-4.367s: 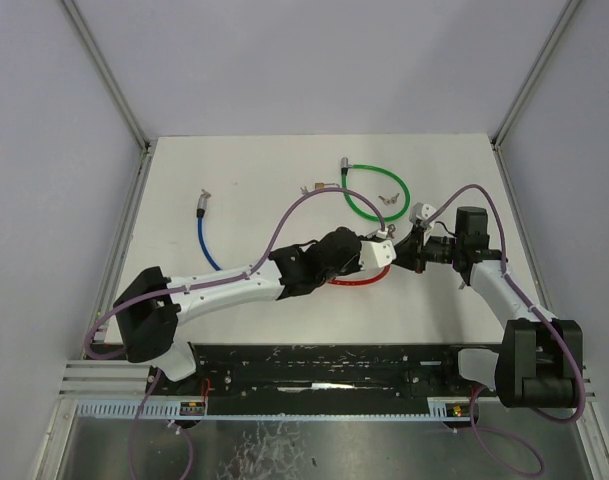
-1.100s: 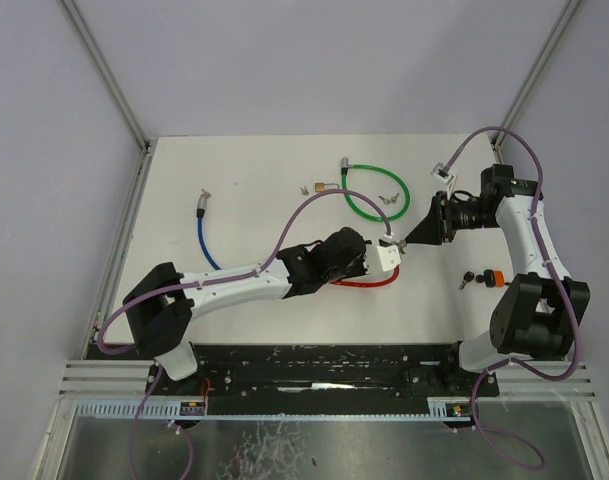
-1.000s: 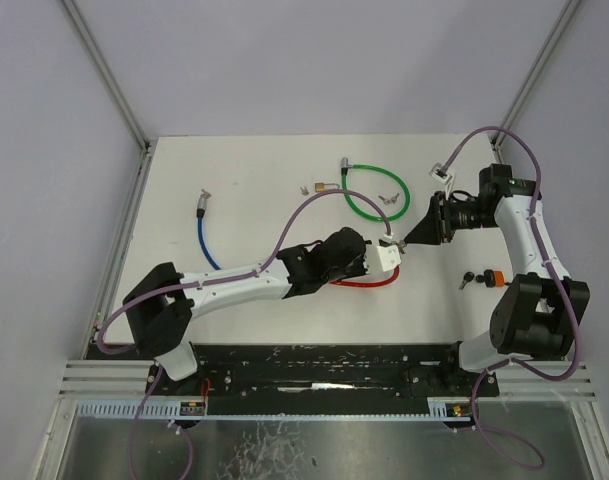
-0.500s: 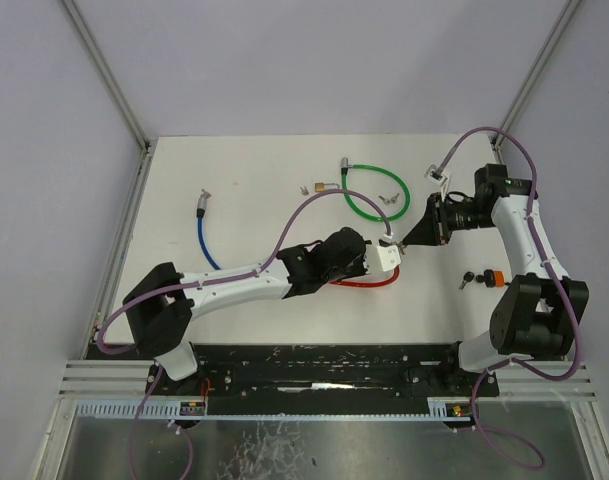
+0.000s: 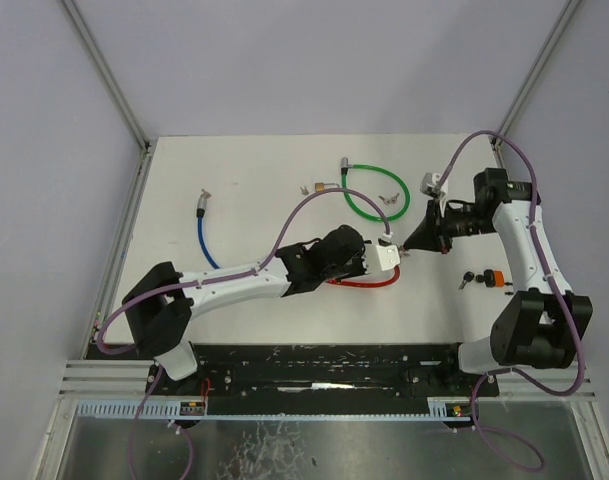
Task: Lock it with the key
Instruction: Lock the lock at the center of the board.
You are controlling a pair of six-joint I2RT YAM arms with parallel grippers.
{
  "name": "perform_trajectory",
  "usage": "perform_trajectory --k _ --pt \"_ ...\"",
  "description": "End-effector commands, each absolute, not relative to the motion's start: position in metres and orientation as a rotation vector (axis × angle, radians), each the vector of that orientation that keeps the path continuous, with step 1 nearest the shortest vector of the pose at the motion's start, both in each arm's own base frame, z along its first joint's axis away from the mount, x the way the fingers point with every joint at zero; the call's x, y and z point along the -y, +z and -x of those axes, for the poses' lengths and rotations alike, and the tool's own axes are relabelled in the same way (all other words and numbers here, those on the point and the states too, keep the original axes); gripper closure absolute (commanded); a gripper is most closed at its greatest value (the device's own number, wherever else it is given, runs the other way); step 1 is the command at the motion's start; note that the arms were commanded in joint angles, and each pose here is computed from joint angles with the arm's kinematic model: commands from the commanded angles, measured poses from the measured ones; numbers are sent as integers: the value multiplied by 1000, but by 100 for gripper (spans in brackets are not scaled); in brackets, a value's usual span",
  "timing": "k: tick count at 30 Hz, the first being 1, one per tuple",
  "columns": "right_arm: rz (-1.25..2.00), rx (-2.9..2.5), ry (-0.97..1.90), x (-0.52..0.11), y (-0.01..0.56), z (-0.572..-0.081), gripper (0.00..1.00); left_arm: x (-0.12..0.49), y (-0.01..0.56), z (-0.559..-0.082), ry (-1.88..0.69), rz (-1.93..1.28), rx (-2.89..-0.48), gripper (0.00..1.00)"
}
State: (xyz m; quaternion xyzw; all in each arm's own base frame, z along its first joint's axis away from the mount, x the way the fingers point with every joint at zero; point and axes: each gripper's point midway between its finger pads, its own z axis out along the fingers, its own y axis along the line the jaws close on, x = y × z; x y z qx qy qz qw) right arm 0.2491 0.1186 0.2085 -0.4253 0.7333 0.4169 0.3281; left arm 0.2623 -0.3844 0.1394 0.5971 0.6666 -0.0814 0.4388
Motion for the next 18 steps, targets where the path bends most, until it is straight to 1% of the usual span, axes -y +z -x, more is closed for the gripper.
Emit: perform_trajectory --k 1,5,8,15,16,18 --pt "1471 -1539 894 -123 219 -229 100 375 117 -247 -296 -1545 -1743 100" --pt "1721 -1258 731 -121 212 -214 100 375 117 -246 -332 -1551 -1752 100" --pt "1881 -1106 602 -115 202 -216 100 374 117 -247 -348 -1550 -1754 100" --pt "1874 -1085 594 -115 210 -234 100 373 117 -247 -360 -1550 -1757 100" --pt "1848 -1103 611 -116 213 -236 99 373 116 -247 -359 -1551 -1760 100" --pt "1780 -1167 657 -119 221 -240 85 370 116 -248 -353 -1546 -1764 100"
